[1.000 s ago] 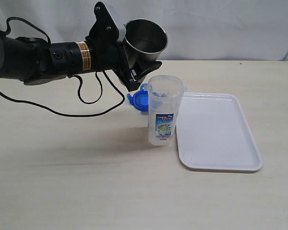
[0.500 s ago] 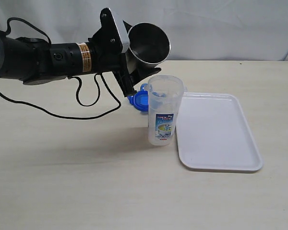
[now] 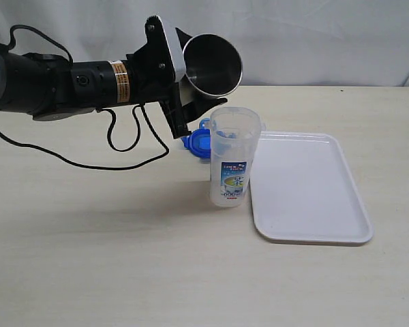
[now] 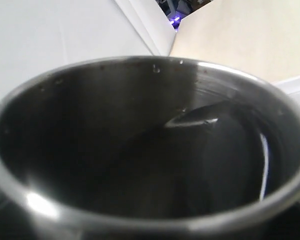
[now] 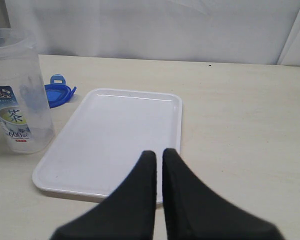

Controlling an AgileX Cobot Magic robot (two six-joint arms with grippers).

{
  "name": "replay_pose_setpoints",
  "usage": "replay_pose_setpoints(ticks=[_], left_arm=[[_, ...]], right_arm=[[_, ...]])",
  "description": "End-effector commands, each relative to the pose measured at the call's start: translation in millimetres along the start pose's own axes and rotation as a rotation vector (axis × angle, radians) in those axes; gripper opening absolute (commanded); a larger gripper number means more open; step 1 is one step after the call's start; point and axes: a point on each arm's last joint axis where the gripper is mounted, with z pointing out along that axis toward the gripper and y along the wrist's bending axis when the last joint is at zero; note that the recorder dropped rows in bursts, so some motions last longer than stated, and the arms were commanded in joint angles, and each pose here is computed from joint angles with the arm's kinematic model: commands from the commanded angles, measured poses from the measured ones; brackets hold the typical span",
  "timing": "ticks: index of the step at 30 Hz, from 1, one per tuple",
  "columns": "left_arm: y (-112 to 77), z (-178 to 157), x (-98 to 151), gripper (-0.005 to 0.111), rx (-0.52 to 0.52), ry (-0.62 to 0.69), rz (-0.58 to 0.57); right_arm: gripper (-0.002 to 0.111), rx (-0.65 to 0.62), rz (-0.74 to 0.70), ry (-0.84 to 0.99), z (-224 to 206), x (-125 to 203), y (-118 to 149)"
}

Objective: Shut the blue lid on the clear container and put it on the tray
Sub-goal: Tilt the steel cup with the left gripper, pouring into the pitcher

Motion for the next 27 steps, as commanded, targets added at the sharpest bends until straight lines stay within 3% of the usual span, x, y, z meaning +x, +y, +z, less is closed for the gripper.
replay_pose_setpoints(ticks=[1, 27], left_arm=[[10.6, -2.5, -16.4, 0.000, -0.043, -0.081, 0.057], [10.9, -2.2, -11.6, 0.000, -0.046, -0.026, 0.135]], right_arm=[[0.005, 0.007, -0.006, -0.005, -0.3, 0.0, -0.5], [0.005, 0.007, -0.006, -0.005, -0.3, 0.0, -0.5]])
